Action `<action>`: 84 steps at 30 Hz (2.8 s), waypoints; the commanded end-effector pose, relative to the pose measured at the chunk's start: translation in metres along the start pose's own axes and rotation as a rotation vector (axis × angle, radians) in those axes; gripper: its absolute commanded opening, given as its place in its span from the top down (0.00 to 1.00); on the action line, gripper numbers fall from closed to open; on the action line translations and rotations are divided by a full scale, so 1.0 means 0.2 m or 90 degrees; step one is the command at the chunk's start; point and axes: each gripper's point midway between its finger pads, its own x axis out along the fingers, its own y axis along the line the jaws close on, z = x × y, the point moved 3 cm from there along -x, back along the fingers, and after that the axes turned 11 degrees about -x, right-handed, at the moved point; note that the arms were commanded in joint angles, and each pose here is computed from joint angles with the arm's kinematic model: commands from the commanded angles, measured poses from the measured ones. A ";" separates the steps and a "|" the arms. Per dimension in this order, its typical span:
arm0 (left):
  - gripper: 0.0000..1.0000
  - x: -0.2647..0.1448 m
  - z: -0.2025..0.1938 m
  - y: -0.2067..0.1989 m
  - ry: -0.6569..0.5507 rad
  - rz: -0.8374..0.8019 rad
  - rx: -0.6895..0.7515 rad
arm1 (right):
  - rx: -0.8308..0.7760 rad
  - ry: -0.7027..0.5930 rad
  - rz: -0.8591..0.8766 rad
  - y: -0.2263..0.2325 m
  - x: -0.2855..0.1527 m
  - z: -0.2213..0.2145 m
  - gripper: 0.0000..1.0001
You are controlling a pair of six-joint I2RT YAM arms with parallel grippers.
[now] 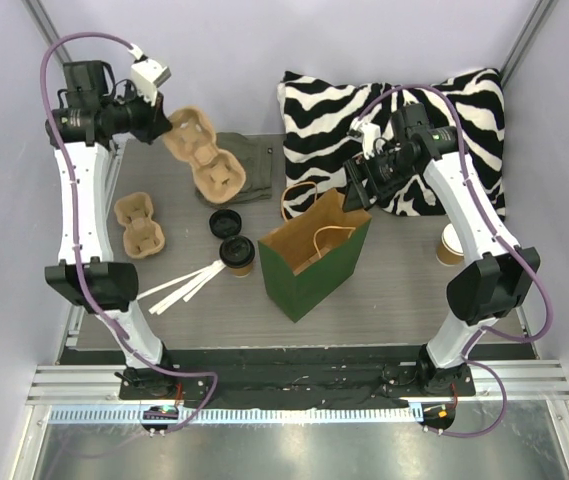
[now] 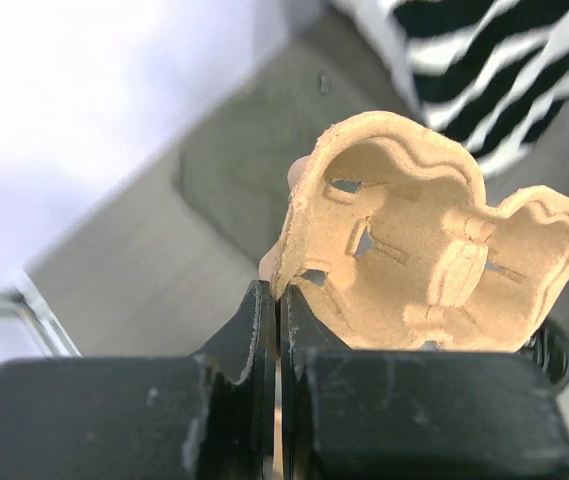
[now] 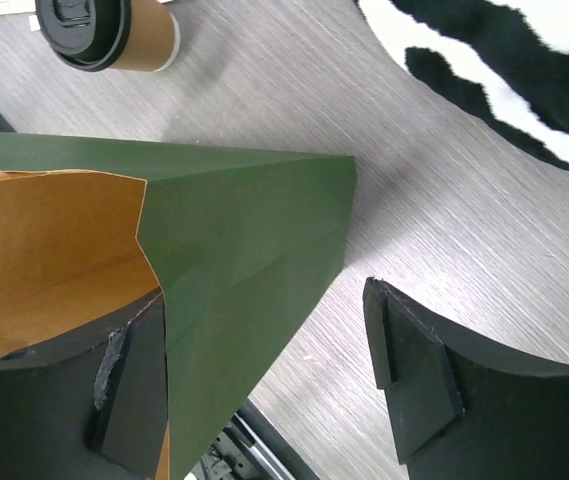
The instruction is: Pack the takeout coffee
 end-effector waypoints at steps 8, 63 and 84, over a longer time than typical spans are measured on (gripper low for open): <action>1.00 -0.39 0.74 -0.49 -0.334 0.132 0.150 | -0.023 -0.049 -0.056 0.08 -0.17 0.03 0.95; 1.00 -0.22 0.27 -1.86 -0.242 -0.119 0.554 | -0.414 -0.100 0.107 0.37 -0.32 0.18 0.99; 1.00 -0.32 0.25 -1.92 -0.369 -0.140 0.633 | -0.417 -0.146 0.190 0.49 -0.20 0.26 0.99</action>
